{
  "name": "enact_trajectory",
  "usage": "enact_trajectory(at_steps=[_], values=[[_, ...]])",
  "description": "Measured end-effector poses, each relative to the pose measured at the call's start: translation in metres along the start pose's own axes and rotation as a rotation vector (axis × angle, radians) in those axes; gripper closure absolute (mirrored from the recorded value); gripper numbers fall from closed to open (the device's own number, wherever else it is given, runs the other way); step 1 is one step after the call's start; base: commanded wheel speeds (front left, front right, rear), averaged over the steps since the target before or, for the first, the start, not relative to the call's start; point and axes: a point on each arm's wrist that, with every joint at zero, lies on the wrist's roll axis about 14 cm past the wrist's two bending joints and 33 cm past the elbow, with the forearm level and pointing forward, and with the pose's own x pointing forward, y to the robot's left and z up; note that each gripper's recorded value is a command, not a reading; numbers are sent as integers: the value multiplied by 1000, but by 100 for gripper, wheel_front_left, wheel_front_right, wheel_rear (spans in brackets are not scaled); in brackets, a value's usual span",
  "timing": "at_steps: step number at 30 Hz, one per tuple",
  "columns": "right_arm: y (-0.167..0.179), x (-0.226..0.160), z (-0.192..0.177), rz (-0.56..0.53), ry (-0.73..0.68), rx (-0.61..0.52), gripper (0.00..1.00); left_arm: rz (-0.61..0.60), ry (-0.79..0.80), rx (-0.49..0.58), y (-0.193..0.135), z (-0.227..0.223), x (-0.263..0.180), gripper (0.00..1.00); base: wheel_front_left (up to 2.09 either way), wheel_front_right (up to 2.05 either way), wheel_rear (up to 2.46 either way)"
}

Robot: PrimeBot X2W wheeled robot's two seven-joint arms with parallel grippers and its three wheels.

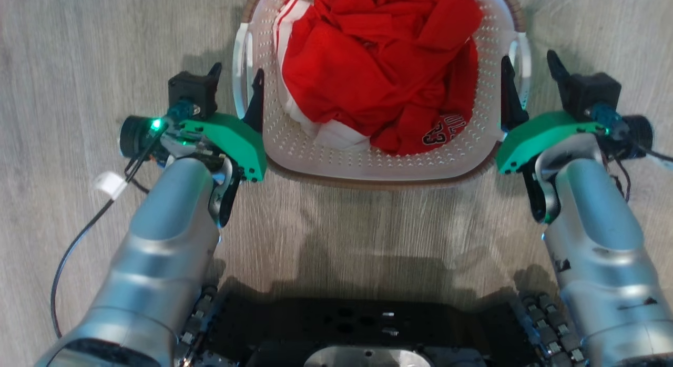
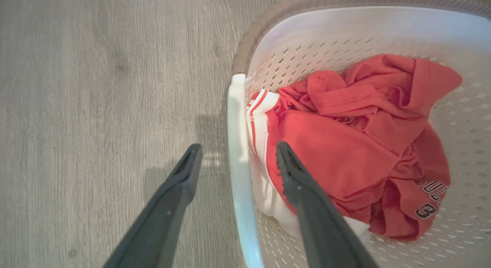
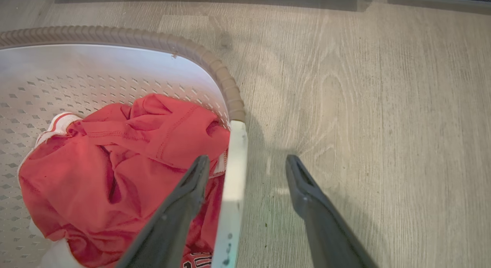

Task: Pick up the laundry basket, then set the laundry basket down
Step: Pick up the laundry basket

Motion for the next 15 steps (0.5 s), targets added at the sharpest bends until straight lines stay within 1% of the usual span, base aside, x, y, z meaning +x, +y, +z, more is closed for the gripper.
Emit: enact_trajectory(at_steps=[3,9,15], values=[[1,10,-5,10,8,-4,0,-12,31,8,0,-10,6,0,0,0,0],[4,16,-26,23,58,-2,0,-21,65,12,0,-20,12,0,0,0,0],[9,21,-35,38,83,-3,0,-18,88,16,2,-24,17,0,0,0,0]])
